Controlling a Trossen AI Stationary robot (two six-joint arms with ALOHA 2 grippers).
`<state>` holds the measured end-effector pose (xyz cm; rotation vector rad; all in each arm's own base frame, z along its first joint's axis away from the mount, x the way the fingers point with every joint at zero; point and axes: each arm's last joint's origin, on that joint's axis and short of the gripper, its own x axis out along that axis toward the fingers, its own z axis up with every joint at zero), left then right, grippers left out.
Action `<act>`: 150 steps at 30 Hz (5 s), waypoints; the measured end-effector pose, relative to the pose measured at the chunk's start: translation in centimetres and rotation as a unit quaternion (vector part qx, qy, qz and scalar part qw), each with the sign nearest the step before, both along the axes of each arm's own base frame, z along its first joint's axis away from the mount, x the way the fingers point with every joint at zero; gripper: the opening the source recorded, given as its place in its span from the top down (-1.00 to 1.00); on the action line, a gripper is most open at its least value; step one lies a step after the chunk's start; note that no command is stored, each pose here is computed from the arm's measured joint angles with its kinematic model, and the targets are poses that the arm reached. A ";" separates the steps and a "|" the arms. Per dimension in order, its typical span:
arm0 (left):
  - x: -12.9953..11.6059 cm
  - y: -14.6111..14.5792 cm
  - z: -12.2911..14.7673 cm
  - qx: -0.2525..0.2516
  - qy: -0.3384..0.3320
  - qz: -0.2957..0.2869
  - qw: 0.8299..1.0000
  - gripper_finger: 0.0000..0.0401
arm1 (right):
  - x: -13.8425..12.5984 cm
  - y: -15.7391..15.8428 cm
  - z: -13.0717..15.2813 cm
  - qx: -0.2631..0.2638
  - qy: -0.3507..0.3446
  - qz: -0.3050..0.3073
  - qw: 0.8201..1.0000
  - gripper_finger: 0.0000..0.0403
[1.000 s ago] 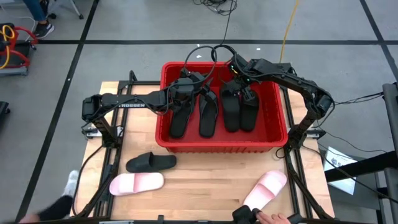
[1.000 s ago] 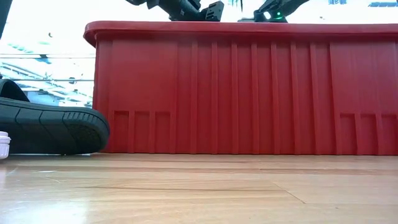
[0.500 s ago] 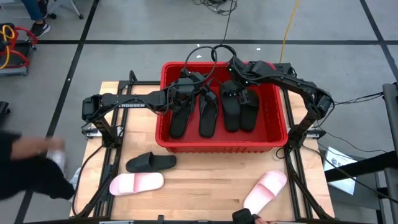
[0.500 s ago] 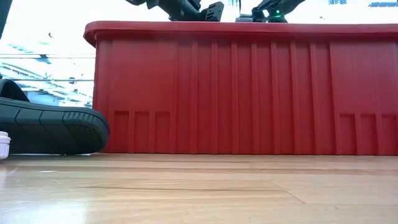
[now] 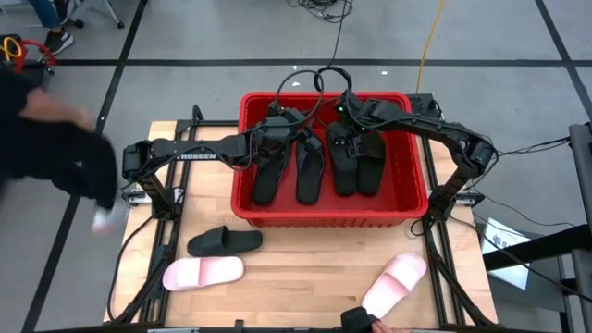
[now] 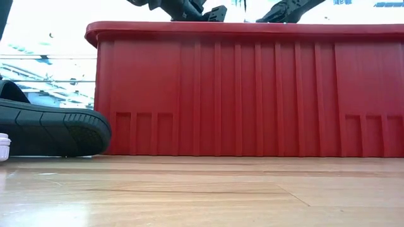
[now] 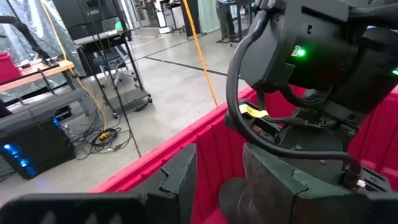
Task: Pick and place slides into bin
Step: Put the black slide into the red bin
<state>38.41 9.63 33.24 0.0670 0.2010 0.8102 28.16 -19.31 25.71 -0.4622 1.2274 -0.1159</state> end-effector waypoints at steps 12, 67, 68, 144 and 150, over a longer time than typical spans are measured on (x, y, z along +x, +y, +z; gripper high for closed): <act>-0.2 0.5 0.1 0.000 -0.006 0.013 1.000 0.32 | 0.0 0.0 -1.5 -0.018 -0.002 -0.006 1.000 0.71; -0.2 0.5 0.2 0.002 -0.005 0.014 1.000 0.32 | -0.2 6.7 -3.9 -0.139 -0.011 -0.093 0.986 0.29; -0.2 0.5 0.2 0.002 -0.005 0.014 1.000 0.32 | -0.2 6.8 -3.8 -0.139 -0.013 -0.093 0.986 0.26; -22.1 -20.7 3.3 -0.727 0.124 0.151 0.658 0.32 | -10.2 16.7 9.3 -0.054 -0.299 0.037 0.952 0.23; -23.5 -22.4 0.1 -0.721 0.135 0.222 0.643 0.32 | -10.2 16.7 9.3 -0.054 -0.299 0.038 0.952 0.23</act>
